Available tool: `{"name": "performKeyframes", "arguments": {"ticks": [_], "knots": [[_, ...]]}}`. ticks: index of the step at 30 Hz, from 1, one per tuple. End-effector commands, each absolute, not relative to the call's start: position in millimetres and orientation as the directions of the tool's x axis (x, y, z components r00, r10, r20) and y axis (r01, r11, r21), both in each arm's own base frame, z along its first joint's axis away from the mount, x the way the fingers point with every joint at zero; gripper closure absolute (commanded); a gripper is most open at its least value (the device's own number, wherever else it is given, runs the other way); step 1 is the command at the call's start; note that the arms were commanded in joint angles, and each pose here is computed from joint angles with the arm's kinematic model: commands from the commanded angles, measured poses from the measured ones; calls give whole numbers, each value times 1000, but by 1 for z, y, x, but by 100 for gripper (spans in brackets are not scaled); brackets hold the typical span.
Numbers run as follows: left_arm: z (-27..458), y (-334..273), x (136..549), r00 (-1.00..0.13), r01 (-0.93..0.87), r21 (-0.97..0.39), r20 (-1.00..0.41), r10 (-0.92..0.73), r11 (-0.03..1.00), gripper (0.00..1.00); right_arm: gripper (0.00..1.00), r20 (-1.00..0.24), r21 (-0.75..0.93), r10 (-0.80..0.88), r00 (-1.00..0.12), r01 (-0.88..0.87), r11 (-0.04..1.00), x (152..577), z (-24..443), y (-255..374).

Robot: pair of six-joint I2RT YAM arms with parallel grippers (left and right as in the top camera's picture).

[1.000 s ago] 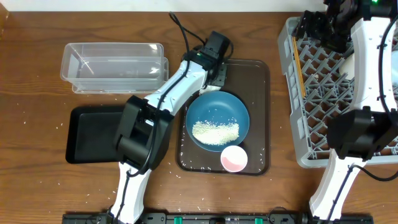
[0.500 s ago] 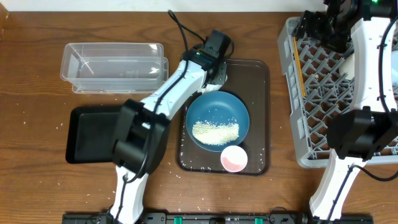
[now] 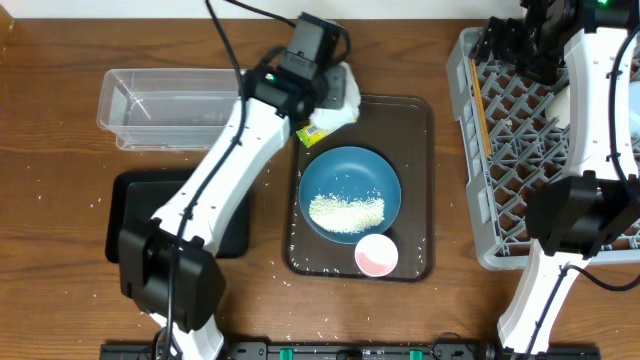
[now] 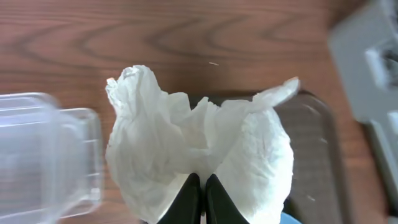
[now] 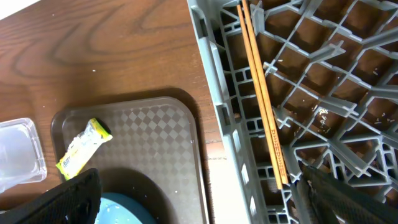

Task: Sort waste into correct bins and load items into the dishwasher rack
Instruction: 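Carry the tissue to the clear plastic bin and release it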

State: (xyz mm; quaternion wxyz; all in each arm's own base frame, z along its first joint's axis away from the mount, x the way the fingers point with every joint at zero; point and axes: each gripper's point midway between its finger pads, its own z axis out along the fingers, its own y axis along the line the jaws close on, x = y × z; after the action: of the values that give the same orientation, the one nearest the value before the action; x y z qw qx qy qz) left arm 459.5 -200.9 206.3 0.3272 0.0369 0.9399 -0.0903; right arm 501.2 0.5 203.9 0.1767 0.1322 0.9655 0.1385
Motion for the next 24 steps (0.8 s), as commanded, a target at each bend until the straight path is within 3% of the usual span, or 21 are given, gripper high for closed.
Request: {"name": "performKeyframes", "arguments": {"ticks": [1, 10, 13, 21, 24], "knots": [[214, -145, 480, -744, -24, -60, -666, -58, 998, 94, 1, -325, 326, 308, -894, 200, 924, 500, 217, 6], [223, -32, 510, -669, -263, -57, -709, -224, 963, 93, 1, -325, 326, 308, -894, 200, 924, 500, 217, 6], [224, -1, 512, -650, -319, -60, -712, -264, 946, 69, 1, -325, 326, 308, -894, 200, 924, 500, 217, 6], [219, 24, 506, -657, -366, -55, -692, -300, 929, 52, 1, -325, 326, 306, -895, 198, 925, 500, 217, 7], [212, 3, 503, -703, -293, -128, -643, -305, 947, 48, 1, -325, 326, 305, -895, 197, 925, 500, 217, 8]]}}
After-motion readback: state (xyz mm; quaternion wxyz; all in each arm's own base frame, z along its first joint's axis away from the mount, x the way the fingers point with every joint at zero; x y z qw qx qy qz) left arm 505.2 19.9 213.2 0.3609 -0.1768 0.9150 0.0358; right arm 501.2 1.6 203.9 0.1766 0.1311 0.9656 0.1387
